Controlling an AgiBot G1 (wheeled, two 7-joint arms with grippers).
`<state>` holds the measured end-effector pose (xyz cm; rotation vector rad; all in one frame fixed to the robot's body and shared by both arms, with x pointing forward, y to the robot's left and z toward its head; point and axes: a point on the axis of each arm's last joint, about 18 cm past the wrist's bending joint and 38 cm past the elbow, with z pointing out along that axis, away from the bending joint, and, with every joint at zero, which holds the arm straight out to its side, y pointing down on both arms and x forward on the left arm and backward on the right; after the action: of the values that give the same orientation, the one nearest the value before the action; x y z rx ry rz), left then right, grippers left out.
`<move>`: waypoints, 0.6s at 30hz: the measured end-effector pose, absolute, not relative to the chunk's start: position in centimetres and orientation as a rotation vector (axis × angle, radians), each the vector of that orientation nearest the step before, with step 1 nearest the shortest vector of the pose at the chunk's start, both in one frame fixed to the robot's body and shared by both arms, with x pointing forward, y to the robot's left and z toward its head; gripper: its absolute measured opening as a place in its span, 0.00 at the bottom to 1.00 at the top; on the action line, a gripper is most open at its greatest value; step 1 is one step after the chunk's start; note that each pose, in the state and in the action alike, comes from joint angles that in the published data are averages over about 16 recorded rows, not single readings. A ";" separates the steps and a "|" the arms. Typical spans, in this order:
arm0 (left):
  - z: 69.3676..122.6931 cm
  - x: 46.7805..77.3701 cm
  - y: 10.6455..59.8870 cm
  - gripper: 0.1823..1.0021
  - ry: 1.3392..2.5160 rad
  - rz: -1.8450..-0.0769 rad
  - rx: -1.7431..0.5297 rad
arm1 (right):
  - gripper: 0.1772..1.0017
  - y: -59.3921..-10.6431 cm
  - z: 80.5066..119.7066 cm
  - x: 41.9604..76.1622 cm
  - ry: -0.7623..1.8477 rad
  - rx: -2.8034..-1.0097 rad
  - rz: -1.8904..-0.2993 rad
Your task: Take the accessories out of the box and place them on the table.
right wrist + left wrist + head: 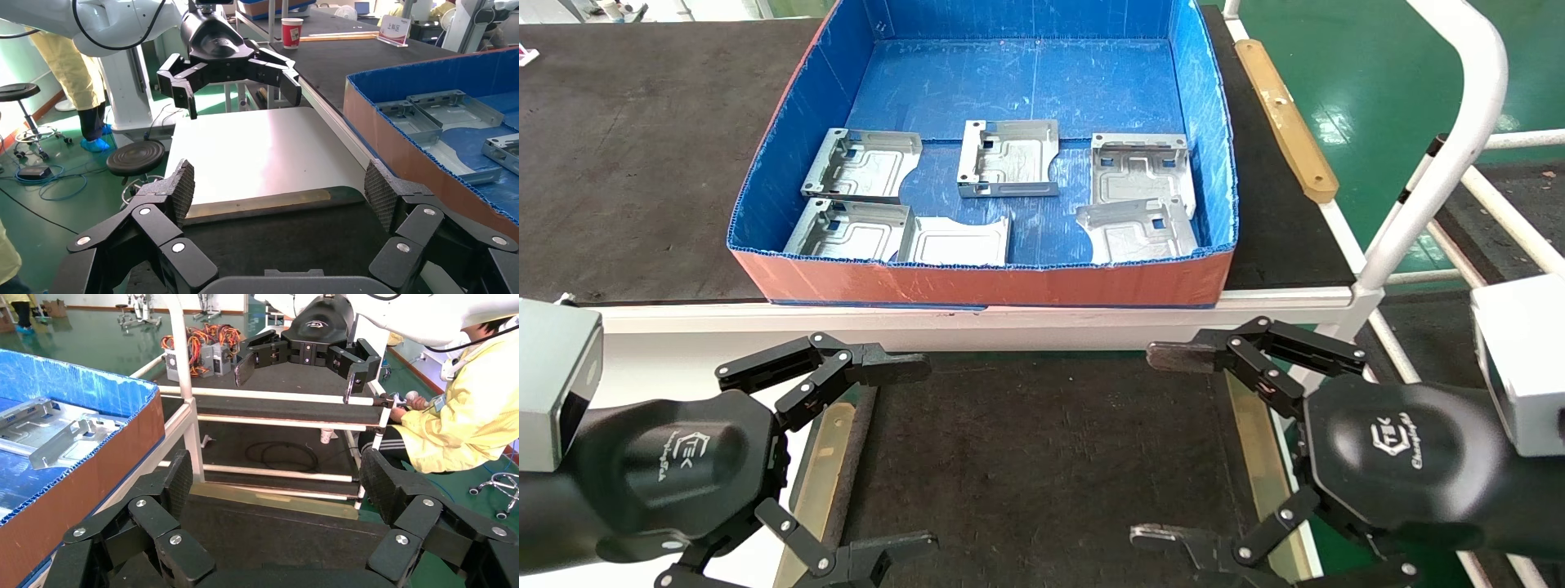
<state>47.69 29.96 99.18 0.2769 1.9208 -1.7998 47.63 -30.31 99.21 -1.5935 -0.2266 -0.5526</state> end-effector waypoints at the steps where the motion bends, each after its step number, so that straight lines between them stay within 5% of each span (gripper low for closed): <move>1: 99.2 47.7 30.0 1.00 1.921 -1.800 0.277 | 1.00 -30.3 99.2 47.6 -0.227 -1.593 -0.553; 18: 99.2 47.7 30.0 1.00 1.921 -1.800 0.277 | 1.00 -30.3 99.2 47.6 -0.227 -1.593 -0.553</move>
<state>47.69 29.96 99.18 0.2769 1.9208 -1.7998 47.63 -30.31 99.21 -1.5935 -0.2266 -0.5526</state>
